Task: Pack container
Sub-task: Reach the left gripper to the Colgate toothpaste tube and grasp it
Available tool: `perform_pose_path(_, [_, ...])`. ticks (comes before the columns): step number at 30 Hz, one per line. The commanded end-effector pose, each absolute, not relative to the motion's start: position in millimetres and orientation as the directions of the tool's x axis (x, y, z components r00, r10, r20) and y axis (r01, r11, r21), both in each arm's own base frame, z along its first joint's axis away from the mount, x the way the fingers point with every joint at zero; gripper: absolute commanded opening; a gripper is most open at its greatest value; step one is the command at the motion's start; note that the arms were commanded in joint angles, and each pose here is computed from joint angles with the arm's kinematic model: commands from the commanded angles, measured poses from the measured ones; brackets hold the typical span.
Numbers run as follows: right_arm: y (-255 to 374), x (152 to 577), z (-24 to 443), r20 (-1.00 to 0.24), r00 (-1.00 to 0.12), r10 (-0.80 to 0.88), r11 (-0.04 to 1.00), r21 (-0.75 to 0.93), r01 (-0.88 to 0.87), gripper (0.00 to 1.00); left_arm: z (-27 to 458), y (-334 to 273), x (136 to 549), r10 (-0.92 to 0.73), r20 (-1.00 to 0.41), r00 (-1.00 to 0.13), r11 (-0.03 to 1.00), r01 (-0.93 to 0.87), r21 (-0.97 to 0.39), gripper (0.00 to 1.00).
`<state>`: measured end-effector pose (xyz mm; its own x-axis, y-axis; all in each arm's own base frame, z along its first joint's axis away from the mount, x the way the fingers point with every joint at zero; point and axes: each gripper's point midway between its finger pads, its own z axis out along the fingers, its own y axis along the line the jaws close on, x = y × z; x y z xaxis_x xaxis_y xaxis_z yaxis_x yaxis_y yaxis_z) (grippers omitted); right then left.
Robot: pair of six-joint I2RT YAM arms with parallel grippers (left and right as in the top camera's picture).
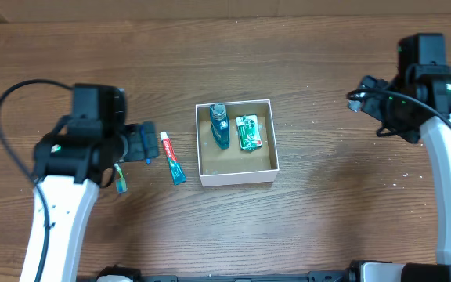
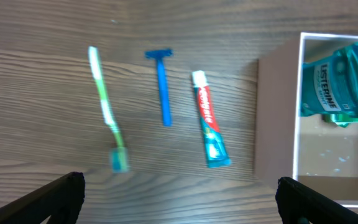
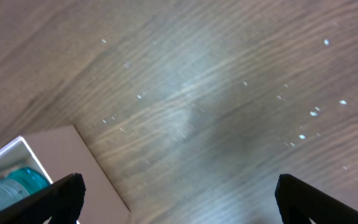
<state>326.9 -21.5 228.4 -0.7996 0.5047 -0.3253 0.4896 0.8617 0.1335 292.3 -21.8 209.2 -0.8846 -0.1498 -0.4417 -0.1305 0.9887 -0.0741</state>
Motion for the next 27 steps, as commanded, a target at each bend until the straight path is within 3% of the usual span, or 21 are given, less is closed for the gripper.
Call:
perform_pose_path(1, [-23.7, 315.6, 235.1, -0.324, -0.814, 0.483, 0.876, 0.160, 0.456, 1.00, 181.8, -34.6, 308.1, -0.226, -0.355, -0.907, 0.974, -0.210, -0.082, 1.00])
perform_pose_path(8, [-24.3, 317.8, 233.7, -0.330, -0.815, 0.475, 0.880, 0.162, 0.447, 1.00, 109.8, -41.6, 333.7, -0.227, -0.190, -0.955, 0.974, -0.224, -0.040, 1.00])
perform_pose_path(13, [-24.3, 318.3, 233.8, -0.331, -0.815, 0.475, 0.880, 0.163, 0.447, 1.00, 59.3, -58.1, 347.8, -0.208, -0.089, -0.974, 0.976, -0.201, -0.086, 1.00])
perform_pose_path(23, [-24.3, 318.5, 233.1, -0.330, -0.816, 0.475, 0.880, 0.162, 0.447, 1.00, 12.9, -68.9, 358.9, -0.157, -0.048, -0.987, 0.986, -0.153, -0.072, 1.00])
perform_pose_path(25, [-24.3, 318.5, 233.1, -0.330, -0.816, 0.475, 0.880, 0.162, 0.447, 1.00, 9.3, -70.9, 358.0, -0.151, -0.040, -0.988, 0.987, -0.148, -0.069, 0.95])
perform_pose_path(27, [-24.3, 318.5, 233.1, -0.330, -0.816, 0.475, 0.880, 0.162, 0.447, 1.00, 7.0, -71.1, 357.2, -0.150, -0.034, -0.988, 0.987, -0.147, -0.067, 0.84])
